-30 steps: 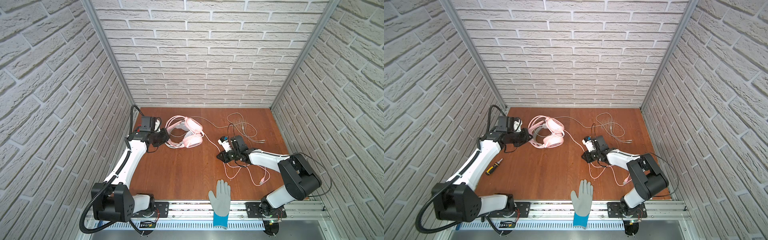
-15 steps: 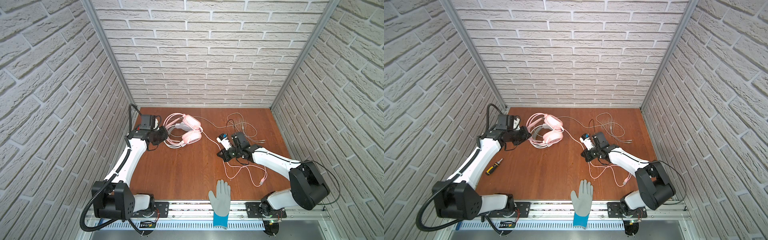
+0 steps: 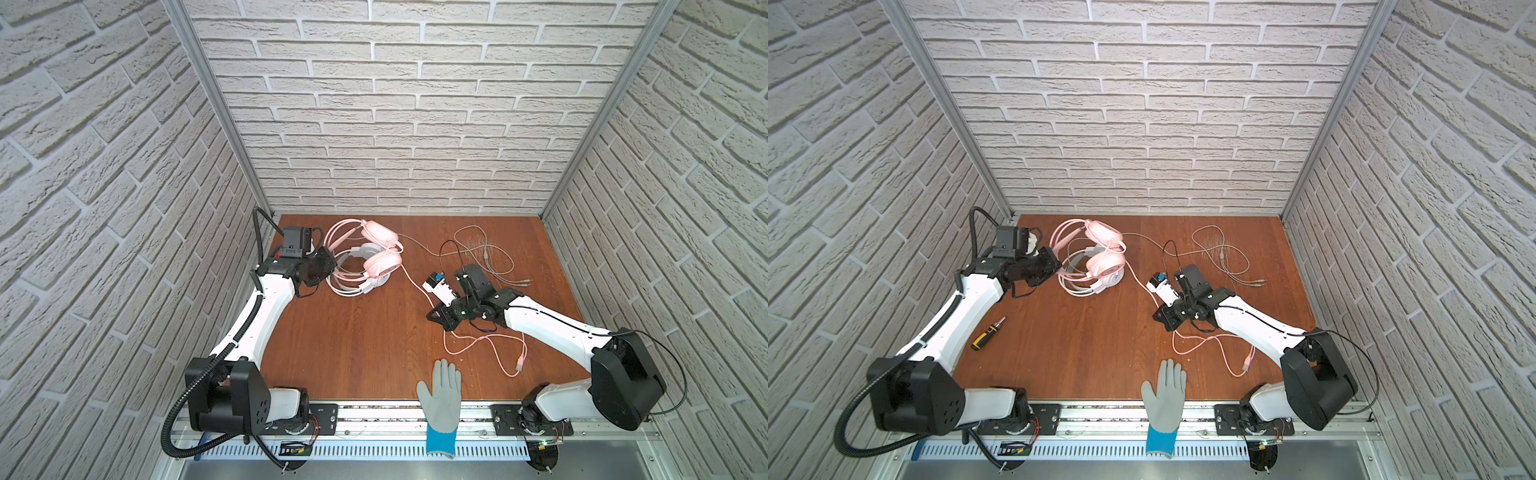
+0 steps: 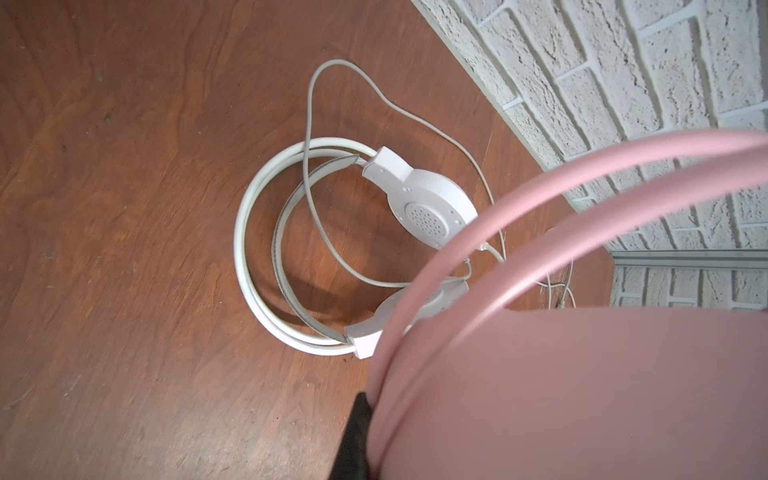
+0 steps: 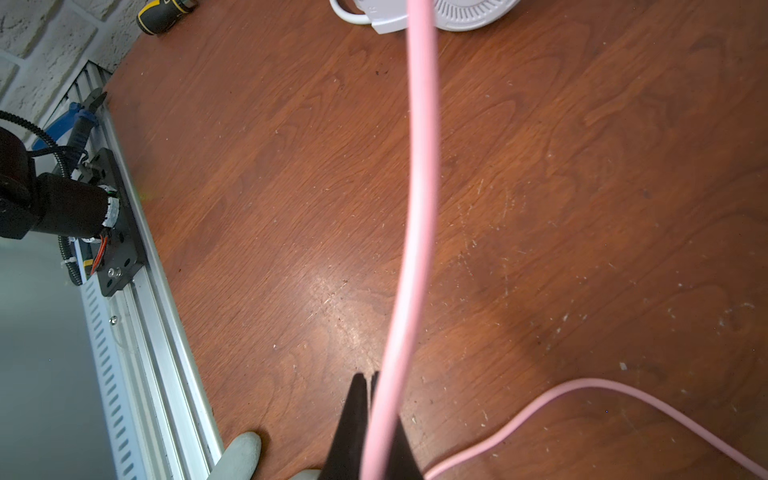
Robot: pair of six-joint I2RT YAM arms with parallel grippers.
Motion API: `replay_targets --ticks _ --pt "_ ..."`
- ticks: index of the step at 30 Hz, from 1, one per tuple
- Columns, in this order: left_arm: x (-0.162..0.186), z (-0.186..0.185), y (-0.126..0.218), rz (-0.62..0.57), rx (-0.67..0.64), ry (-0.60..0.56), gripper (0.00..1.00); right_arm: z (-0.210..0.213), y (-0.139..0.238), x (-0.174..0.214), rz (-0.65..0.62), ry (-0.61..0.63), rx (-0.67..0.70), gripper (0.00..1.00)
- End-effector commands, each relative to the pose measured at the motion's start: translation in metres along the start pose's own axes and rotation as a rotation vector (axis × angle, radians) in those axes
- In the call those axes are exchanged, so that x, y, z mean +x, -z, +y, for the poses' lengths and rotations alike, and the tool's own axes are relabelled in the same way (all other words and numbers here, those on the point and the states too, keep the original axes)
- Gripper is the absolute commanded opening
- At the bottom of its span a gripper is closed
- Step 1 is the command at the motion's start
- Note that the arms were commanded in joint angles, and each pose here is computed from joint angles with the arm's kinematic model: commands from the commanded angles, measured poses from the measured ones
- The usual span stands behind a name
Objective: Wrap the headphones
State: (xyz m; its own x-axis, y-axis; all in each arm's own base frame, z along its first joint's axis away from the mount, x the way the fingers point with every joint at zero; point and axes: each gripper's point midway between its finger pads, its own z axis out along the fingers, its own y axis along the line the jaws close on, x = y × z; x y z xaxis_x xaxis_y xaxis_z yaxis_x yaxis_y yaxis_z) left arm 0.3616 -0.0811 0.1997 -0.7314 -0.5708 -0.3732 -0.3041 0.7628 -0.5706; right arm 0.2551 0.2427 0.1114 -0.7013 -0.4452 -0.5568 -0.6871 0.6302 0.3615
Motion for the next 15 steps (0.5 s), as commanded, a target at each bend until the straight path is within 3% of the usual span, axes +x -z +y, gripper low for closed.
replay_targets --ticks 1,6,15 --pt "-0.029 -0.040 0.015 -0.108 0.108 -0.019 0.00 0.010 -0.004 -0.006 0.010 0.052 -0.009 0.06" --pt "-0.032 -0.044 0.010 -0.122 0.095 -0.024 0.00 0.020 -0.013 -0.010 0.021 0.089 -0.007 0.07" --pt "-0.041 -0.047 0.012 -0.158 0.083 -0.021 0.00 0.008 -0.036 0.014 0.069 0.026 0.007 0.09"
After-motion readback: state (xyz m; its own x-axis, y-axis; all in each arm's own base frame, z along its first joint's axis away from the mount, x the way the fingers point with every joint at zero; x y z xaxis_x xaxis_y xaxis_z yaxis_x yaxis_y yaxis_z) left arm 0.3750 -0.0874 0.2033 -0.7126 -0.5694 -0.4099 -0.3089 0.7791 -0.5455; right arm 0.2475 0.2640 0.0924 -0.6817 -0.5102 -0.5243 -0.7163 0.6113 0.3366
